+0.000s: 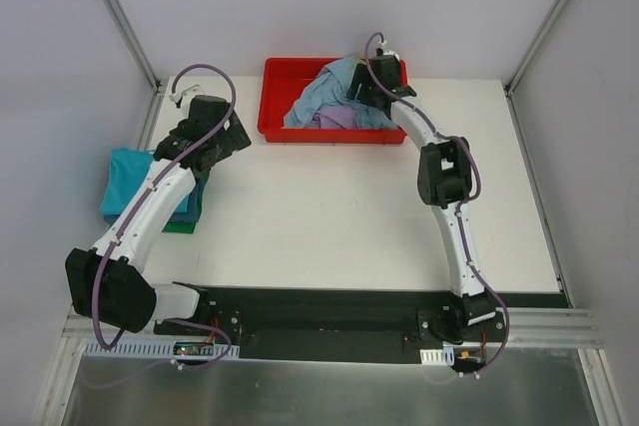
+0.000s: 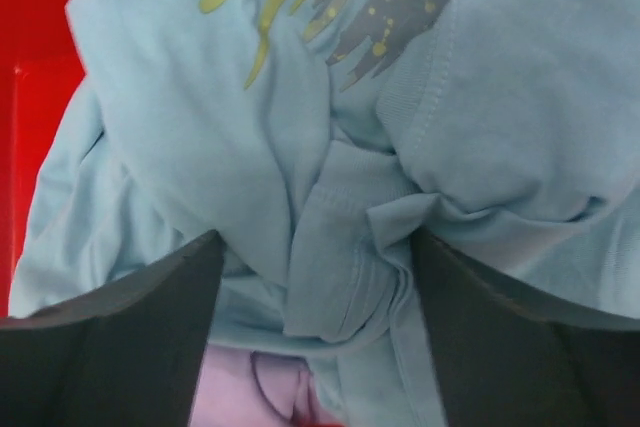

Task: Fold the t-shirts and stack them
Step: Grab crumpled tshirt from bin with the right arm, then move the tshirt to the center of the board, then flatten out the tshirt

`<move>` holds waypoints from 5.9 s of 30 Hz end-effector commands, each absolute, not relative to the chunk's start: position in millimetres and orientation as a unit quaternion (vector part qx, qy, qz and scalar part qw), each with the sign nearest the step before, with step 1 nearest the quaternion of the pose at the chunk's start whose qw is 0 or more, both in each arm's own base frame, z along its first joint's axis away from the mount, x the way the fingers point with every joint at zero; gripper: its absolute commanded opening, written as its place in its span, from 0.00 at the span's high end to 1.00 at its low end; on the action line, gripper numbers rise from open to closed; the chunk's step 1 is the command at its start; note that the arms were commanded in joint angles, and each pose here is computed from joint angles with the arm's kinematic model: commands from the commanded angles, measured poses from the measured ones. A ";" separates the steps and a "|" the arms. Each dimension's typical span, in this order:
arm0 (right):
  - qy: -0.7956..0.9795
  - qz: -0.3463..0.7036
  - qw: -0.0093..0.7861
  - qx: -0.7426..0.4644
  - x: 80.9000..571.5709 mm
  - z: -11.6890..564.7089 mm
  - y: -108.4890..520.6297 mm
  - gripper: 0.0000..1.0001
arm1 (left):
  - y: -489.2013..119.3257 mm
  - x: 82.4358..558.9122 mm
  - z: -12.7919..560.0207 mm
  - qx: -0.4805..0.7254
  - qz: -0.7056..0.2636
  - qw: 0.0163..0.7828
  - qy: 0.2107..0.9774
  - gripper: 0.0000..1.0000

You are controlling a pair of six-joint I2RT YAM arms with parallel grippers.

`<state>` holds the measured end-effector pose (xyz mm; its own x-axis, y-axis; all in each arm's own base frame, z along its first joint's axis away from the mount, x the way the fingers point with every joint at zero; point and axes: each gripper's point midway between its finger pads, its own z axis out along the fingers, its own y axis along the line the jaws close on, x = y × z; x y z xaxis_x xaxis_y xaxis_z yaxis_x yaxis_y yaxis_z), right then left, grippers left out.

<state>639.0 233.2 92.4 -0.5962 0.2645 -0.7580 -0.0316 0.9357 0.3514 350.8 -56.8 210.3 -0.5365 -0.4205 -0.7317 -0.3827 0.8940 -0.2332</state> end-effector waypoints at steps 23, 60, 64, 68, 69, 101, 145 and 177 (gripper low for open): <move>0.741 0.217 0.634 0.049 632.3 349.1 194.4 0.99 | -72.3 350.7 244.9 -0.202 -0.077 0.451 0.866 0.01; 0.836 0.045 0.530 0.136 344.6 265.1 153.0 0.89 | -99.3 226.1 181.5 -0.247 -0.231 0.353 0.872 0.01; 0.884 0.011 0.422 0.200 318.8 169.3 86.4 0.19 | -111.4 222.8 155.4 -0.235 -0.233 0.294 0.897 0.01; 0.880 -0.058 0.436 0.178 299.7 174.3 43.7 0.04 | -131.6 218.1 133.7 -0.194 -0.242 0.227 0.923 0.01; 0.874 -0.070 0.446 0.177 295.2 181.0 35.5 0.04 | -138.7 215.9 127.7 -0.178 -0.243 0.211 0.930 0.01; 0.878 -0.021 0.457 0.144 267.0 158.7 32.0 0.04 | -211.0 268.5 11.3 -0.094 -0.104 0.086 0.986 0.41; 0.947 -0.002 0.322 0.013 299.8 118.8 150.6 0.01 | -101.3 248.6 50.3 -0.205 -0.054 0.177 0.961 1.00; 0.915 -0.071 0.361 0.165 336.0 137.5 61.5 0.99 | -88.0 258.7 71.8 -0.221 -0.037 0.215 0.951 1.00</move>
